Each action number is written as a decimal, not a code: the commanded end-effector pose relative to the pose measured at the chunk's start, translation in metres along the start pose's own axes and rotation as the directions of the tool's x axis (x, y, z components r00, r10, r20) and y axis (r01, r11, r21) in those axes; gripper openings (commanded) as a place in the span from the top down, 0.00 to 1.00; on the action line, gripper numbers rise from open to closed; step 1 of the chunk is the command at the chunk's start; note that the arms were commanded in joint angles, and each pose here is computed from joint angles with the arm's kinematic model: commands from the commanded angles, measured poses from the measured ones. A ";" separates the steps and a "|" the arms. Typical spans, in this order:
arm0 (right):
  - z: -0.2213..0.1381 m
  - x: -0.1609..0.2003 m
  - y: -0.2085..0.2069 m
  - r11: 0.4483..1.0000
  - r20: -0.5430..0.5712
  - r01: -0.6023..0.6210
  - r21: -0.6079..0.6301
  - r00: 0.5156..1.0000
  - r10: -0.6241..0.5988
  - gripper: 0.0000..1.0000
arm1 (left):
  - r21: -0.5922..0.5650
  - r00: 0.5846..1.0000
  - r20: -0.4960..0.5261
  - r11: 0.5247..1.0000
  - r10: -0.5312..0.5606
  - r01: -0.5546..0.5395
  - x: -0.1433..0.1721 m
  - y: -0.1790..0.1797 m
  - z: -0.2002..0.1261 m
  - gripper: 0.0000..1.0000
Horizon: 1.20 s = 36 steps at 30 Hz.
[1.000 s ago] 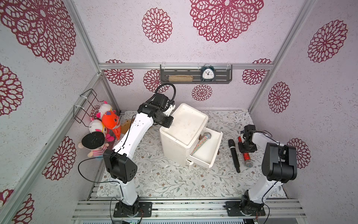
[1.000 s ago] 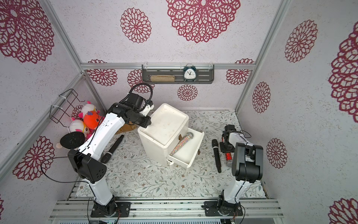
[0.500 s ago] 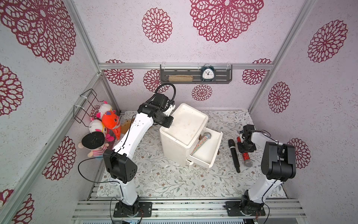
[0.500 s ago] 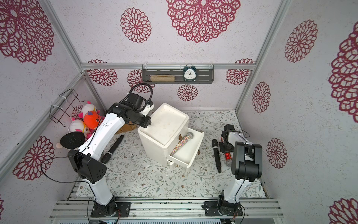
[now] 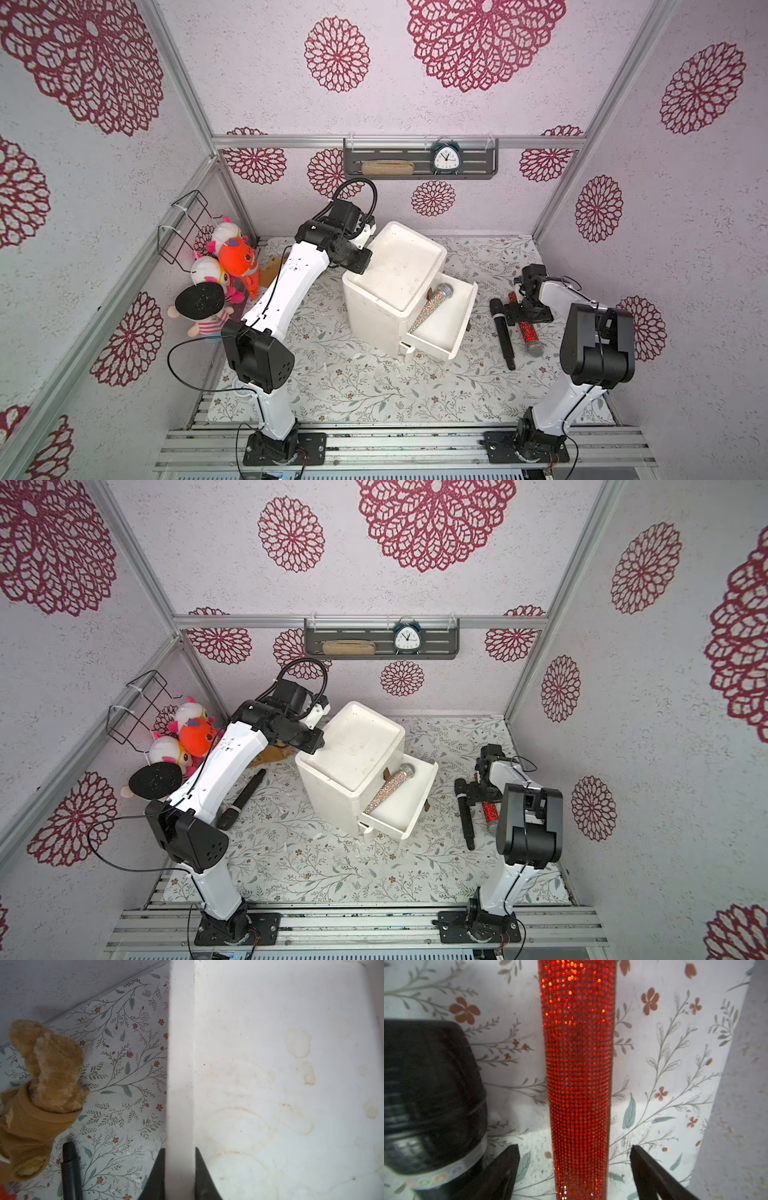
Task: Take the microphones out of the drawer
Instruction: Place the microphone at the center of the board, then pick up the microphone from the drawer.
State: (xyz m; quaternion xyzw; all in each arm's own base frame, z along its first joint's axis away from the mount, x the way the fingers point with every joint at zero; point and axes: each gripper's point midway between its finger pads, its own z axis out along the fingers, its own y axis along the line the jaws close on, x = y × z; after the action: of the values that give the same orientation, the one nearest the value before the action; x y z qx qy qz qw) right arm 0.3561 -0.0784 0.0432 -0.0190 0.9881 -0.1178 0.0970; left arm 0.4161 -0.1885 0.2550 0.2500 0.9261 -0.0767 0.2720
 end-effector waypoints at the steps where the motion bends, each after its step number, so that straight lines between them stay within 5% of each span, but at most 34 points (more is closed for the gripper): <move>1: -0.018 -0.012 -0.001 1.000 0.047 -0.007 -0.008 0.999 0.007 0.13 | -0.017 0.999 -0.045 1.000 0.014 -0.015 0.012 0.005 0.001 1.00; 16: -0.038 -0.025 -0.008 0.999 0.093 -0.034 -0.004 0.995 0.034 0.13 | -0.019 0.999 -0.048 1.000 0.015 -0.016 0.014 0.005 0.002 1.00; 21: -0.068 -0.041 -0.016 0.991 0.173 -0.129 -0.023 0.976 0.131 0.10 | -0.020 0.999 -0.048 1.000 0.014 -0.015 0.013 0.005 0.003 1.00; 23: -0.081 -0.047 -0.023 0.977 0.197 -0.209 -0.037 0.957 0.212 0.02 | -0.019 0.999 -0.048 1.000 0.015 -0.016 0.013 0.005 0.003 1.00; 26: -0.093 -0.054 -0.017 0.956 0.186 -0.267 -0.123 0.940 0.286 0.01 | -0.019 0.999 -0.049 1.000 0.014 -0.015 0.013 0.005 0.003 1.00; 31: -0.099 -0.060 0.030 0.900 0.063 -0.201 -0.386 0.968 0.243 0.01 | -0.012 0.999 -0.047 1.000 0.008 -0.009 0.014 0.004 0.004 1.00; 36: -0.111 -0.078 0.038 0.820 0.123 -0.275 -0.502 0.916 0.383 0.01 | -0.007 0.999 -0.049 1.000 0.006 -0.007 0.015 0.002 0.005 1.00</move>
State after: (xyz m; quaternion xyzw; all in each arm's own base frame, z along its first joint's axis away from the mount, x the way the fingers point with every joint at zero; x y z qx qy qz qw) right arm 0.4100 -0.0290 0.1438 0.0812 0.9726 0.0789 0.2033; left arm 0.4160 -0.1888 0.2548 0.2501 0.9259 -0.0772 0.2723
